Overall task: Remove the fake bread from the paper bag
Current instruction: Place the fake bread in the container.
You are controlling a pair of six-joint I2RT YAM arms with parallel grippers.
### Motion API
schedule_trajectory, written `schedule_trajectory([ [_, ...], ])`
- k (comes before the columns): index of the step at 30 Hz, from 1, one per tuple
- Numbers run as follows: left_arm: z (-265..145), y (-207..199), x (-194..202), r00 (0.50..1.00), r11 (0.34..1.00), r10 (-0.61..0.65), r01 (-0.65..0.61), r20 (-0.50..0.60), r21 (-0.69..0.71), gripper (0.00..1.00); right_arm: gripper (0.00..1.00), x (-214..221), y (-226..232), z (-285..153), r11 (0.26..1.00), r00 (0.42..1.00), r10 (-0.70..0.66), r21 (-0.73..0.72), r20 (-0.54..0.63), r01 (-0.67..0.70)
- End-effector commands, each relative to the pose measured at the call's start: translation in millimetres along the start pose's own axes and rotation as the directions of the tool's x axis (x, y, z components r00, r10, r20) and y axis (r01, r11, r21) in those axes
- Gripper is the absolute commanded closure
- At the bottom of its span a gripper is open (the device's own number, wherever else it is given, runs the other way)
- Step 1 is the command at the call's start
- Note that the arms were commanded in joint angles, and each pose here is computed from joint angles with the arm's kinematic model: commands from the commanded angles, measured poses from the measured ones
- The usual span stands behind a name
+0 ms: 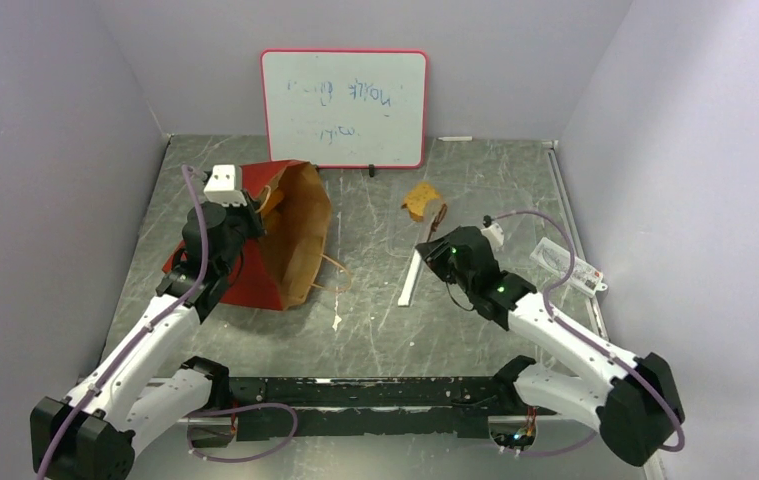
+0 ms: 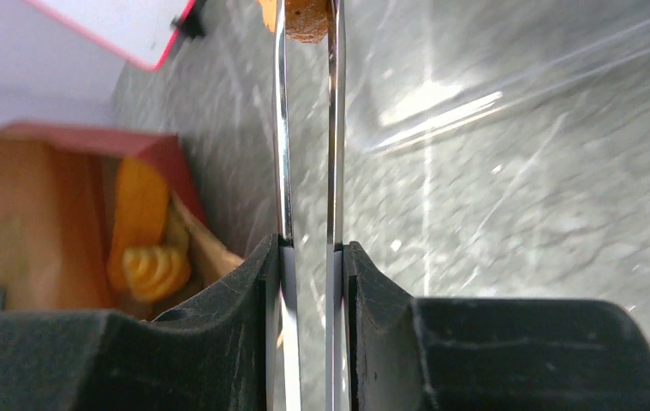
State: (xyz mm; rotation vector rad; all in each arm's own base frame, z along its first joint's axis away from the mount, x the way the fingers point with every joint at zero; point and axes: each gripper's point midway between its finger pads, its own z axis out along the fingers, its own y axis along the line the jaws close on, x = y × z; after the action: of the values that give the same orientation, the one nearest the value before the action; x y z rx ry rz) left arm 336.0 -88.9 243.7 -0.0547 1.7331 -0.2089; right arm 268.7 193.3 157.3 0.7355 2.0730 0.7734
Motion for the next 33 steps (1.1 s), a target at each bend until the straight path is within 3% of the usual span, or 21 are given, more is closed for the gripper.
schedule_trajectory([
  [1,-4.3,-2.8,-7.4,0.999,1.000,-0.021,0.021,0.037,0.012,0.93,1.00,-30.6,7.3,24.9,0.991,0.991,0.120,-0.073,0.064,-0.115],
  [9,-4.9,-6.1,-8.5,0.999,0.999,-0.017,0.015,0.045,0.032,0.93,1.00,-44.6,-2.8,59.3,0.979,0.978,0.191,-0.085,0.084,-0.184],
  [21,-5.5,-6.2,-12.2,0.998,0.999,-0.011,0.009,0.058,0.033,0.93,0.98,-28.8,-3.9,86.3,0.972,0.974,0.224,-0.077,0.013,-0.222],
  [33,-6.8,-8.1,-13.6,0.998,0.999,-0.014,0.011,0.063,0.045,0.93,0.64,-9.7,-20.0,90.6,0.971,0.971,0.233,-0.054,-0.047,-0.235],
])
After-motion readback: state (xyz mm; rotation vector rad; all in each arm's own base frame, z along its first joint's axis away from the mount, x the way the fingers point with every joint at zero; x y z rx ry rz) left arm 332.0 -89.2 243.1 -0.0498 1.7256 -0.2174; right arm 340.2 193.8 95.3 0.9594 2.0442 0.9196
